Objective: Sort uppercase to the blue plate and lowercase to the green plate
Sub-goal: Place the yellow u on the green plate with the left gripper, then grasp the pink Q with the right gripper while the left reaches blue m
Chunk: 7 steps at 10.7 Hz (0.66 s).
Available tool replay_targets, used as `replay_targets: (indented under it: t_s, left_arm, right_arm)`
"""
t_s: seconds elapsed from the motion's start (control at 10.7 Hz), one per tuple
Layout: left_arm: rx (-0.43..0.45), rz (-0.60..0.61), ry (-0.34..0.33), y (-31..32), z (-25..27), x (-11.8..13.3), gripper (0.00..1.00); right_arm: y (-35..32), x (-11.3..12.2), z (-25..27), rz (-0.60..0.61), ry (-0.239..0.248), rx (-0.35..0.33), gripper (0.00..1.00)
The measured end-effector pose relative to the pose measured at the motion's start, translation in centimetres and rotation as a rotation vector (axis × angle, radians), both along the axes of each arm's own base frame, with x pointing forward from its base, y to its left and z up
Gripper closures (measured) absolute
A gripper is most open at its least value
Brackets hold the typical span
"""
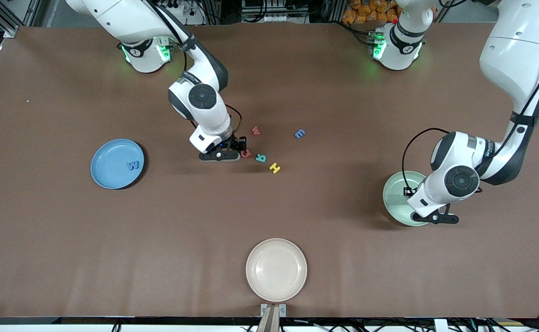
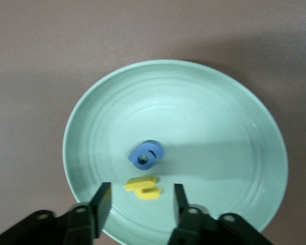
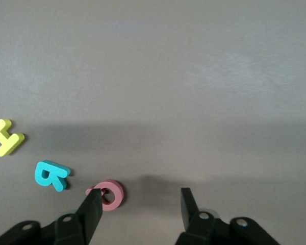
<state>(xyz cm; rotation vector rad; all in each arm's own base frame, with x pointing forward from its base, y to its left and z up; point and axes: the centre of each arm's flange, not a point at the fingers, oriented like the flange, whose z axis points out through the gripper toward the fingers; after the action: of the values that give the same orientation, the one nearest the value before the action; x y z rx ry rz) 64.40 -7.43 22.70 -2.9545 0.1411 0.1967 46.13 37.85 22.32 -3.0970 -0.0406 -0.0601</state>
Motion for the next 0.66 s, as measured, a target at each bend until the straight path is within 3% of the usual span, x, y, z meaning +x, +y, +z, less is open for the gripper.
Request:
replay_targets:
  t_s: [0.09,0.28,0.47,0.66]
  left_arm:
    - [-0.015,0.015,-0.006,-1.2,0.4,-0.1,0.25]
    - [-0.030,0.077,-0.021,-5.9,2.6,-0.9,0.02]
    - [-0.021,0.089,-0.034,-13.6,4.9,-3.5,0.00]
    - [-0.040,0.087,-0.036,-21.9,5.7,-7.8,0.00]
  right_arm:
    - [0.6,-0.1,-0.6,0.005,-0.001,0.002,0.25]
    - [1.9,-0.7,-1.4,0.024,-0.001,0.001,0.25]
    - [3.0,-1.3,-2.1,0.060,-0.006,-0.009,0.26]
    - [3.6,-1.8,-3.0,0.099,-0.011,-0.025,0.26]
